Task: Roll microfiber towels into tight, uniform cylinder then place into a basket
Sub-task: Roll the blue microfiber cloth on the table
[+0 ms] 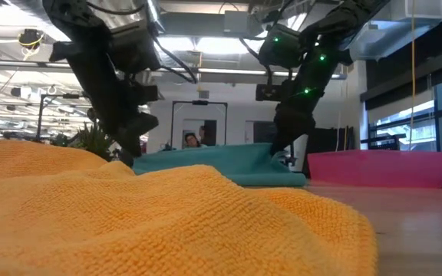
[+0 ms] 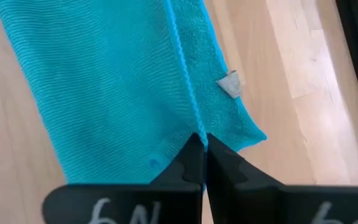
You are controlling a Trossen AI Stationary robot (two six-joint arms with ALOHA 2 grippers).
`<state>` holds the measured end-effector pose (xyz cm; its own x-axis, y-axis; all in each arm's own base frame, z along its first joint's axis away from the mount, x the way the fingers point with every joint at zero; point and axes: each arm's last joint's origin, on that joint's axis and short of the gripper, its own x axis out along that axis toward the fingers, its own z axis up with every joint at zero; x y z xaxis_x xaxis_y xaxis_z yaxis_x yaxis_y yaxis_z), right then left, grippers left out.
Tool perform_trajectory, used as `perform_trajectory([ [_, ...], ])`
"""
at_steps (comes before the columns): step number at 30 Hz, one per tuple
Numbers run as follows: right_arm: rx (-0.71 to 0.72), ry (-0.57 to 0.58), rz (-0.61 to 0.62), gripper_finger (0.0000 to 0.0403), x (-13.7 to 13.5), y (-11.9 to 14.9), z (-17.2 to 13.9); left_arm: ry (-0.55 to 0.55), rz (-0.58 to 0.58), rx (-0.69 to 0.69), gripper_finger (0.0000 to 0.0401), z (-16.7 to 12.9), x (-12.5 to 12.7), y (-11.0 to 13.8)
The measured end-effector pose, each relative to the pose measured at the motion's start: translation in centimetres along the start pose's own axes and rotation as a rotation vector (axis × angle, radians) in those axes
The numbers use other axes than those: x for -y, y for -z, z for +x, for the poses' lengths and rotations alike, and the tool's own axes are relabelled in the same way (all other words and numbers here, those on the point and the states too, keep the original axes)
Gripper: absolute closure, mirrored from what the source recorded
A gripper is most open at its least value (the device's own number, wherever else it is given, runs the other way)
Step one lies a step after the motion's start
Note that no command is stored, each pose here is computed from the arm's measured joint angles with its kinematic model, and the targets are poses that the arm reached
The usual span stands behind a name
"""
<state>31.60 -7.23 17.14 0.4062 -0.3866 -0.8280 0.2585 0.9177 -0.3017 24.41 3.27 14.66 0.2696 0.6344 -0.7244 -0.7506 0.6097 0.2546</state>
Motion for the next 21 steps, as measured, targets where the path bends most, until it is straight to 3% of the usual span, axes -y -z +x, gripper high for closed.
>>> perform_trajectory([
  [11, 0.021, 0.006, 0.015, 0.0391, 0.2, -0.2, 0.0, 0.020, -0.022, -0.011, 0.0401, 1.4, -0.3, -0.7],
  [21, 0.034, 0.025, 0.022, 0.0323, 0.2, -0.3, 0.0, 0.017, 0.007, -0.019, 0.0392, 2.0, -1.0, -1.1],
])
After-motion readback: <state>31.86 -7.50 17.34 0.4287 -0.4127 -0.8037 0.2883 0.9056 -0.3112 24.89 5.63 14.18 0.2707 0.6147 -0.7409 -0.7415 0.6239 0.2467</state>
